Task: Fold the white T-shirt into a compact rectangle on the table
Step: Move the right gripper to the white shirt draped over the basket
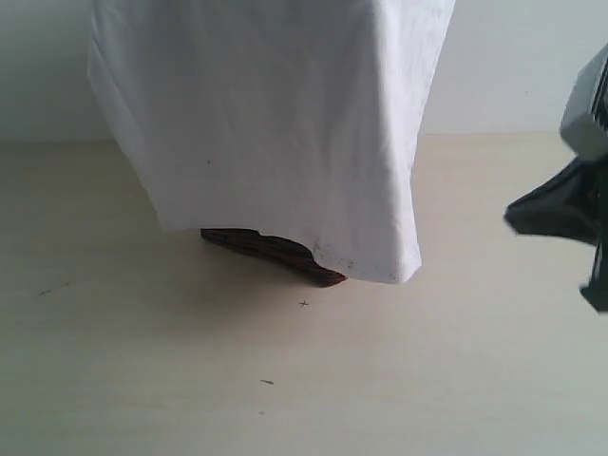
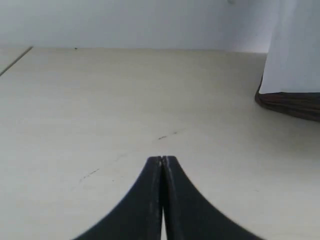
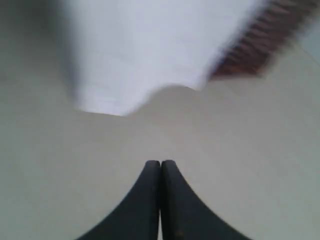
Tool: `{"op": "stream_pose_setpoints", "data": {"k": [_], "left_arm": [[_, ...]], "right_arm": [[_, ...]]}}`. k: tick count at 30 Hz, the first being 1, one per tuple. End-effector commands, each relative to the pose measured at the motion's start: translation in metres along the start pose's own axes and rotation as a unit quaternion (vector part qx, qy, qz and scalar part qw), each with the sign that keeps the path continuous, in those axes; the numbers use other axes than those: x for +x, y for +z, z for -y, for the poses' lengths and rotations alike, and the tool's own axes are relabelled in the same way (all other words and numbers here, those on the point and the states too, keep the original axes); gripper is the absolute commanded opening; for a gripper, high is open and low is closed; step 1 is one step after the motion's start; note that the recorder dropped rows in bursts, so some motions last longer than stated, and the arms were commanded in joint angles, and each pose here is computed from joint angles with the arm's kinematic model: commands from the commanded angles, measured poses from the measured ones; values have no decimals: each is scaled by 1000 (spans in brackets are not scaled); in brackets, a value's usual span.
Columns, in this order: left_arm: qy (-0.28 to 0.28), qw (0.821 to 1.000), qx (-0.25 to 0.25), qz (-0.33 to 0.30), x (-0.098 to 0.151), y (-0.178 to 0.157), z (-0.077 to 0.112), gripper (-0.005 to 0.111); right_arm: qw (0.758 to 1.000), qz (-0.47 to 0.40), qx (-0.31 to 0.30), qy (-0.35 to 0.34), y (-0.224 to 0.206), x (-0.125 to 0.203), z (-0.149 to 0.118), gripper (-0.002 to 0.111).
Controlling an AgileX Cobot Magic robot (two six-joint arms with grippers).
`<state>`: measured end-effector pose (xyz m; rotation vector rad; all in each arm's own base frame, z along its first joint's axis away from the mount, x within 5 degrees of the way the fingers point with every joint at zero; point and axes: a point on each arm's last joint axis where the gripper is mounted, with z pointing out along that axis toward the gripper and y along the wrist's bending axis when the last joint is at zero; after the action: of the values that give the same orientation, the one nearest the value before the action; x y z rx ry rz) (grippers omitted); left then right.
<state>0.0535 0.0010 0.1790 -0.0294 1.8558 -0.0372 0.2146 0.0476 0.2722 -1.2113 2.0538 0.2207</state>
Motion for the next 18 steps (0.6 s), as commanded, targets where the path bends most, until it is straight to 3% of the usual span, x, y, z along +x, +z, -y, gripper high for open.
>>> {"op": "stream_pose_setpoints", "data": {"k": [1, 2, 3, 5, 7, 9, 13, 18], "left_arm": [[3, 1000, 1, 7, -2, -1, 0, 0], [3, 1000, 1, 7, -2, -1, 0, 0], [3, 1000, 1, 7, -2, -1, 0, 0], [3, 1000, 1, 7, -2, -1, 0, 0], [3, 1000, 1, 7, -2, -1, 0, 0], [3, 1000, 1, 7, -2, -1, 0, 0], [3, 1000, 1, 7, -2, -1, 0, 0], [3, 1000, 1, 7, -2, -1, 0, 0]], "right_arm": [[967, 172, -157, -106, 4, -28, -19, 0], [971, 190, -146, -11, 12, -31, -10, 1], [972, 187, -139, 19, 17, -30, -5, 4], [978, 173, -106, 56, 34, -24, 8, 24], [971, 184, -109, 110, 47, -22, 15, 57], [961, 212, -104, 147, 48, -26, 19, 71], [944, 270, -75, 172, 46, -36, 27, 72], [957, 227, -93, 154, 87, -38, 11, 72]]}}
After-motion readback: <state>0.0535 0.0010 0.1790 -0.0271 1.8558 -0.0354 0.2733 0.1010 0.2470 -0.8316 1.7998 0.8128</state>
